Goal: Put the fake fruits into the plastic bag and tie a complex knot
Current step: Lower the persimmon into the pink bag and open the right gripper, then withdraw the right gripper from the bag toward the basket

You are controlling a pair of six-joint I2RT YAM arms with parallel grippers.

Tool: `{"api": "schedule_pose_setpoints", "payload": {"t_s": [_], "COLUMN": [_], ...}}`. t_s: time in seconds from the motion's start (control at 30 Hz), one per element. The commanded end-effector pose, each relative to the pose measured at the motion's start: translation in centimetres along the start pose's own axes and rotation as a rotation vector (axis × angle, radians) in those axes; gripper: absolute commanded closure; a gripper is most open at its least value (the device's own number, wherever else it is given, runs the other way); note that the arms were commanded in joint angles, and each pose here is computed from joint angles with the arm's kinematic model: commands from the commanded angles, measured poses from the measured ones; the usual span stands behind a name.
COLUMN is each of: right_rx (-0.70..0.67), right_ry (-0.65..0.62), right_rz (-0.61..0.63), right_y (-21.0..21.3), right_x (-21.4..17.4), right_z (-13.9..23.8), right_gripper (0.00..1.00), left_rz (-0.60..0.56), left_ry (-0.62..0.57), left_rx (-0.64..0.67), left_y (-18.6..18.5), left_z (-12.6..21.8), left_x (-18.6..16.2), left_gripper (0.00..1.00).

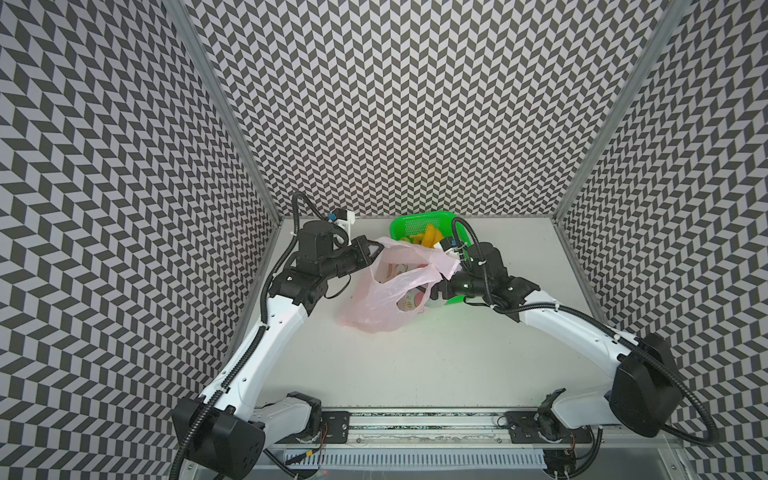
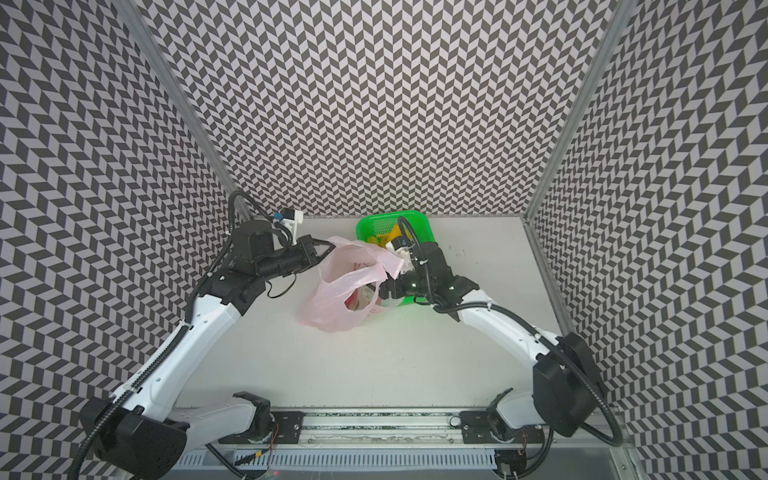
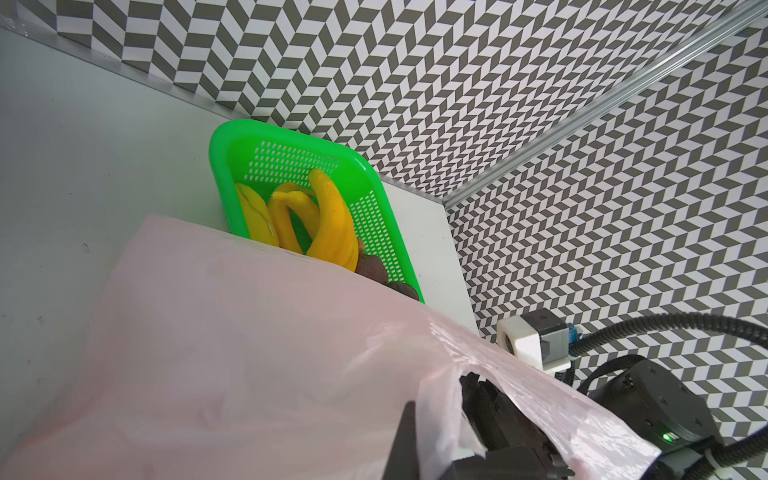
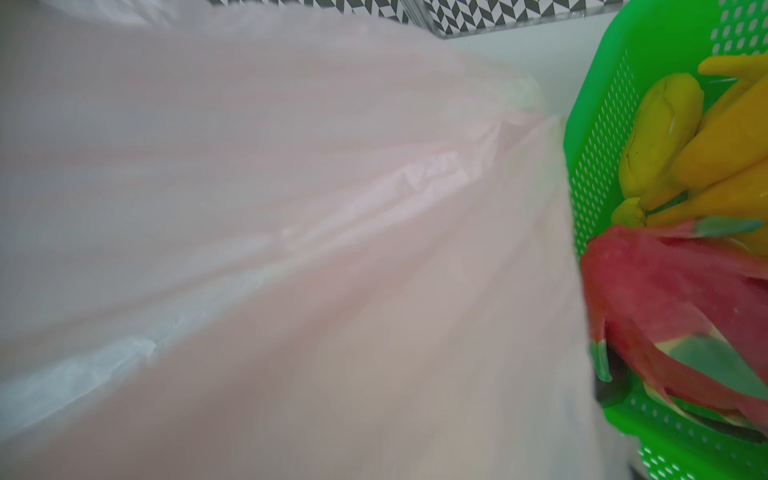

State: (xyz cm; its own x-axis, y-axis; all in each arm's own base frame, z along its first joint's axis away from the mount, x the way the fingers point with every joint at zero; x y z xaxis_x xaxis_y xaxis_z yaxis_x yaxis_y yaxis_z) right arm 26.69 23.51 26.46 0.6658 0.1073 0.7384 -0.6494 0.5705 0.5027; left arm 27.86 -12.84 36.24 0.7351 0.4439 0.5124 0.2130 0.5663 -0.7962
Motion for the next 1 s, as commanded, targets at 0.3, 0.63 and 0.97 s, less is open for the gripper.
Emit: {"api": "schedule_pose_setpoints", "payload": {"t_s": [0.3,0.63,0.97], "right_rx": [-0.061,-0.195,-0.397], "right_ry": [0.046,-0.024,0.014], "right_rz": [0.065,0.107,0.163], "right_y": [0.3,0.3,-1.9], "right_x": [-2.6,-3.1,-1.0], "right_z": [3.4,7.7,8.8], "right_gripper": [0.06,0.01,0.00], "left_rz": [-0.017,-0.007,-0.003], "left_ry": [-0.062,-0.089,-0.108], "left_rx": [0.009,0.020,0.037], "left_y": [0.3,1.4,2.2], "left_z": [1.3,2.1,3.2], "left_x": [1.7,2.8,3.2], "left_gripper": [1.00,1.00,1.00]}}
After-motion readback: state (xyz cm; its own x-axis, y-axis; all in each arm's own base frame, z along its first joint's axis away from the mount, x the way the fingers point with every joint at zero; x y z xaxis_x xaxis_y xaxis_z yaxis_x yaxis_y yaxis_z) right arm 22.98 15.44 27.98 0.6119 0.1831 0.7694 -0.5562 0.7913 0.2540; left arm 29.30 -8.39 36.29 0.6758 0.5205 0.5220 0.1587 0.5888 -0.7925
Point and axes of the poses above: each gripper's point midway between its finger pads, its own z axis back along the fingers, its own y axis along the line the jaws close on, x = y × z, the point moved 9 cm from there along z, back along the fingers, and after that the axes turned 6 degrees about z, right-handed, at the moved point
